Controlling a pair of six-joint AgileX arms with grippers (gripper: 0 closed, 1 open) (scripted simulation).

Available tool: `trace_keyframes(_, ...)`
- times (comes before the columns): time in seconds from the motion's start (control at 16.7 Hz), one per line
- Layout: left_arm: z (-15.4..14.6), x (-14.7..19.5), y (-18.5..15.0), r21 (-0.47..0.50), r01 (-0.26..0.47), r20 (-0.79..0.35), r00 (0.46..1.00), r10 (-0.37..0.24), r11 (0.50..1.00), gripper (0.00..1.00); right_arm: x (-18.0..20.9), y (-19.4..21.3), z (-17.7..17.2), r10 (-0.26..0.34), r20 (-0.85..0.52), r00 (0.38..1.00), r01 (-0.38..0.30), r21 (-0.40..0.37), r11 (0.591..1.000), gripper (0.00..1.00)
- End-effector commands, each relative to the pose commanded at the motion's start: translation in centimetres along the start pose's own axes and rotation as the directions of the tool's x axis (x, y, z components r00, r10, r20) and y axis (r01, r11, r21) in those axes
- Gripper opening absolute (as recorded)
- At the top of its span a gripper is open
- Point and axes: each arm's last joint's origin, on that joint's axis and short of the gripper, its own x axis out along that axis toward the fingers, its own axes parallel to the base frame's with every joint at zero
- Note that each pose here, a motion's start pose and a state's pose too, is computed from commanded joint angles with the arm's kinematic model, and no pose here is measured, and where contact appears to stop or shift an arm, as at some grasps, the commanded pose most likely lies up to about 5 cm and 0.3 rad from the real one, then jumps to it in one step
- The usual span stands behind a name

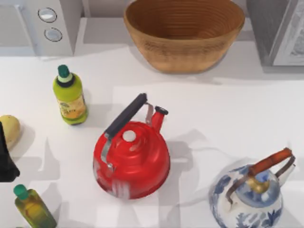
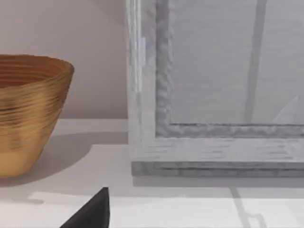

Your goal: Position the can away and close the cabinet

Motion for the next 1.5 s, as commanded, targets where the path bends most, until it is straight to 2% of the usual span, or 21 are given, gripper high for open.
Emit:
trace_keyframes(0.24, 0.0, 0.0, 0.0, 0.000, 0.000, 0.000, 1.000, 0.000, 1.000, 1.00, 0.0, 0.0, 0.0, 0.002, -0.004, 1.000, -0.002, 0.000, 1.000, 1.00)
trace_keyframes(0.36, 0.0, 0.0, 0.0, 0.000, 0.000, 0.000, 1.000, 0.000, 1.000, 1.00, 0.0, -0.3, 0.6, -0.017, 0.021, 1.000, 0.017, -0.006, 1.000, 1.00)
trace_keyframes(0.54, 0.0, 0.0, 0.0, 0.000, 0.000, 0.000, 1.000, 0.000, 1.000, 1.00, 0.2, -1.3, 2.9, -0.071, 0.099, 0.993, 0.073, -0.021, 0.997, 1.00)
trace_keyframes(0.72, 0.0, 0.0, 0.0, 0.000, 0.000, 0.000, 1.000, 0.000, 1.000, 1.00, 0.8, -3.3, 6.0, -0.145, 0.191, 0.971, 0.160, -0.065, 0.985, 1.00)
trace_keyframes(0.9, 0.0, 0.0, 0.0, 0.000, 0.000, 0.000, 1.000, 0.000, 1.000, 1.00, 2.0, -6.8, 8.5, -0.201, 0.235, 0.951, 0.235, -0.129, 0.963, 1.00)
trace_keyframes(1.02, 0.0, 0.0, 0.0, 0.000, 0.000, 0.000, 1.000, 0.000, 1.000, 1.00, 3.1, -9.9, 8.9, -0.219, 0.215, 0.952, 0.254, -0.156, 0.955, 1.00)
trace_keyframes(1.2, 0.0, 0.0, 0.0, 0.000, 0.000, 0.000, 1.000, 0.000, 1.000, 1.00, 4.2, -14.9, 6.9, -0.207, 0.130, 0.970, 0.225, -0.141, 0.964, 1.00)
trace_keyframes(1.5, 0.0, 0.0, 0.0, 0.000, 0.000, 0.000, 1.000, 0.000, 1.000, 1.00, 4.3, -19.7, 2.2, -0.094, 0.028, 0.995, 0.096, -0.052, 0.994, 1.00)
